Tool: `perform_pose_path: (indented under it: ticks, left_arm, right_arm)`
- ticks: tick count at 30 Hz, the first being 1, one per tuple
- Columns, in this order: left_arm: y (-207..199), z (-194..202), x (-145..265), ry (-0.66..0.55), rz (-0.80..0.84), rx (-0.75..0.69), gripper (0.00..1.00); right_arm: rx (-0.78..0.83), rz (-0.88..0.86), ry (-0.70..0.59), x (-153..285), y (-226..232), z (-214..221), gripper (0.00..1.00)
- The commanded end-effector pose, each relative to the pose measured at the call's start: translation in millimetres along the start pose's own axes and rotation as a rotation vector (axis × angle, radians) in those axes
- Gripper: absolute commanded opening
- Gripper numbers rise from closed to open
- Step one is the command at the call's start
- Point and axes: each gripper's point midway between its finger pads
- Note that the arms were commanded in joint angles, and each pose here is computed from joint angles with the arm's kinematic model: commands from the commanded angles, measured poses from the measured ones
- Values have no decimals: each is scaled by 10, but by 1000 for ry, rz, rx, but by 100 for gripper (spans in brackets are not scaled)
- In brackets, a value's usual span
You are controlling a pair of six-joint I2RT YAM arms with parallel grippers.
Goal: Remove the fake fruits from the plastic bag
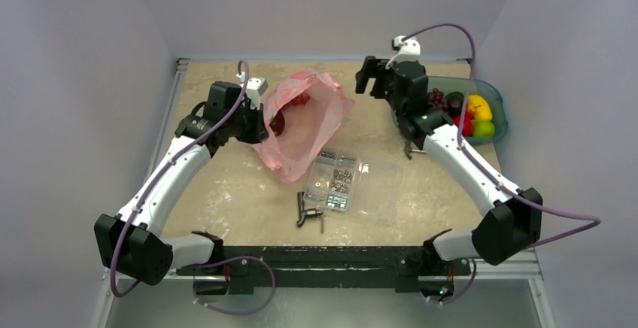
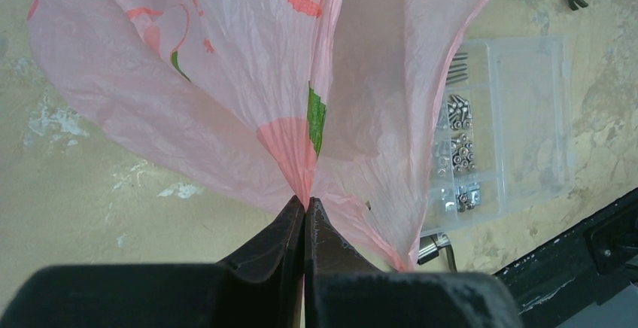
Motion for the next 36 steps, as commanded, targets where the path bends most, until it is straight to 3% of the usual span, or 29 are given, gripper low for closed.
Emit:
perform_pose_path:
  ticks: [1,6,10,18,21,27,32,36]
  left_arm:
    - [-66,-167,103,-98,29,-22,0]
    - [-43,-255,131,-143,18,-42,0]
    - [-126,-437,153,-132,35,-31,0]
    - [-937,-1073,697,-226,256,-100,0]
    - [-833,-741,611,-161,236,-74,0]
    - [-69,76,342,-29,-54,-80,0]
    - [139,333,345,-6,-128,-89,0]
    - [195,342,410,-42,-148,-115,0]
  right_arm:
    - [67,-225,-165,389,825,-513,84]
    - [134,-429,-198,797,1661,-453,80]
    - [139,-551,-128,868,2052,-78,65]
    - [82,-545,36,662,2166,802,47]
    - [59,-582,101,573,2298,1082,46]
    - [58,-580,193,321,2451,1515,47]
    - [104,-543,269,94,2506,1845,49]
    - [130,-550,285,-15,2577,1967,67]
Point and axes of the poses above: each gripper's point midway between its finger pads, its own x axis back along the fingers, its own y axis along the line the jaws close on, z = x × y, and after that the axes turned 6 degrees about x, right-handed
